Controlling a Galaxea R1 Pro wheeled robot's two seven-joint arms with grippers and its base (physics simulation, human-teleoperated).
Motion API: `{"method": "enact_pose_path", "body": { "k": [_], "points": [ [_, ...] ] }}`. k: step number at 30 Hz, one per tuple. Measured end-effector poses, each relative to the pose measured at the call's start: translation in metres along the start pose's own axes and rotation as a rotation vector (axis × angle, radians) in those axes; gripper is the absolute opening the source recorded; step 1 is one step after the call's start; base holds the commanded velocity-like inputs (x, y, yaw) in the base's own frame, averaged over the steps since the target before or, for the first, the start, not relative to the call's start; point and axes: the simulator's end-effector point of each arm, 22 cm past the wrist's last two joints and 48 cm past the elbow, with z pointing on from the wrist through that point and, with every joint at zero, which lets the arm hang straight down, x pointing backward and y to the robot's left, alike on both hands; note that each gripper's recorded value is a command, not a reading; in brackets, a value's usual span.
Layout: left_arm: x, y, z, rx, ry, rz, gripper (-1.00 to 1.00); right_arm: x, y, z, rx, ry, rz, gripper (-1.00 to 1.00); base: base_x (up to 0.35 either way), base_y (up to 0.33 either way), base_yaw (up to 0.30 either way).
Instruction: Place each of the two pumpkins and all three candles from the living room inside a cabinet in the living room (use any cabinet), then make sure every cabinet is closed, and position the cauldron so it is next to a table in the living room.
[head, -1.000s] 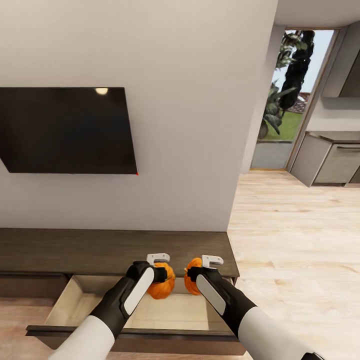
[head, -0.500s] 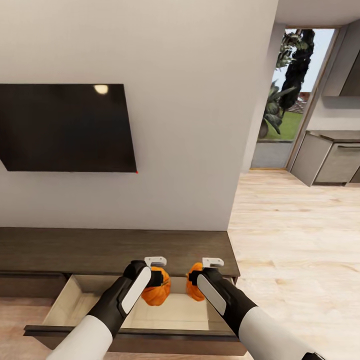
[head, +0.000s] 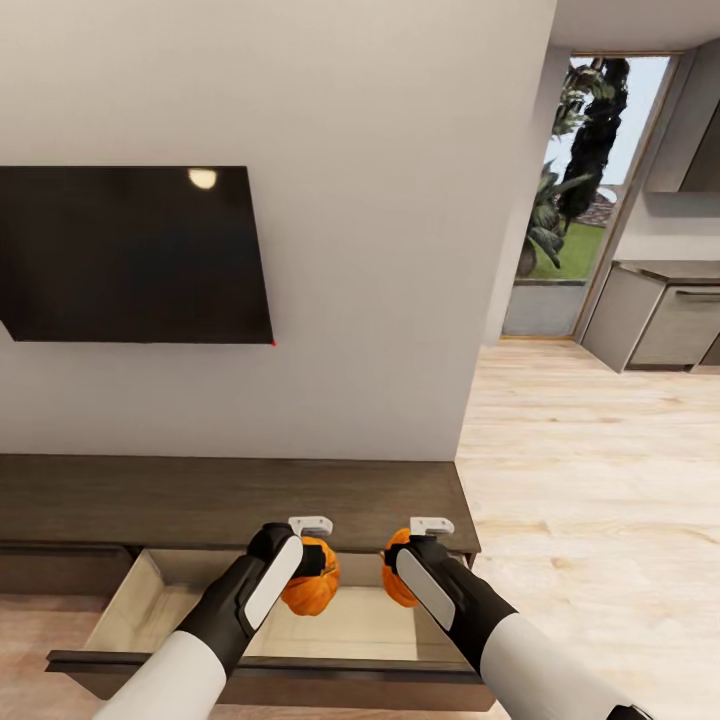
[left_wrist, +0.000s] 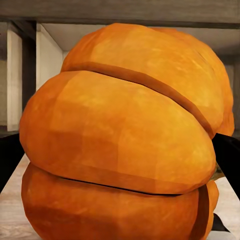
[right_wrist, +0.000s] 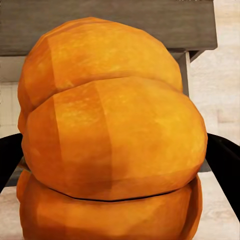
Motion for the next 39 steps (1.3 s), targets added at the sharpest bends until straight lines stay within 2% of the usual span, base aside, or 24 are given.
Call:
{"method": "enact_pose_path", "body": {
  "k": [3, 4, 8, 10, 14, 39],
  "points": [
    [0.0, 0.0, 0.0, -0.001, -0.001, 0.001, -1.0, 0.0, 0.0, 0.0, 0.001, -0.002, -0.003, -1.0, -0.097, 0.0, 0.0],
    [-0.003, 0.002, 0.001, -0.004, -0.01, 0.001, -1.0, -0.003, 0.007, -0.001, -0.017, -0.014, 0.002, -1.0, 0.0, 0.0, 0.0],
    [-0.013, 0.024, 0.009, -0.045, -0.028, -0.002, -1.0, -0.009, 0.006, 0.003, -0.008, -0.045, -0.001, -1.0, 0.0, 0.0, 0.0],
    [-0.008, 0.021, 0.013, -0.033, -0.025, -0.019, -1.0, -0.01, 0.006, 0.005, -0.007, -0.053, 0.005, -1.0, 0.0, 0.0, 0.0],
    [-0.01, 0.024, 0.018, -0.038, -0.042, -0.027, -1.0, -0.011, 0.006, 0.009, -0.006, -0.065, 0.014, -1.0, 0.0, 0.0, 0.0],
    [0.0, 0.024, 0.047, -0.034, -0.038, -0.031, -1.0, 0.002, 0.008, 0.037, -0.006, -0.058, 0.01, -1.0, 0.0, 0.0, 0.0]
  ]
}}
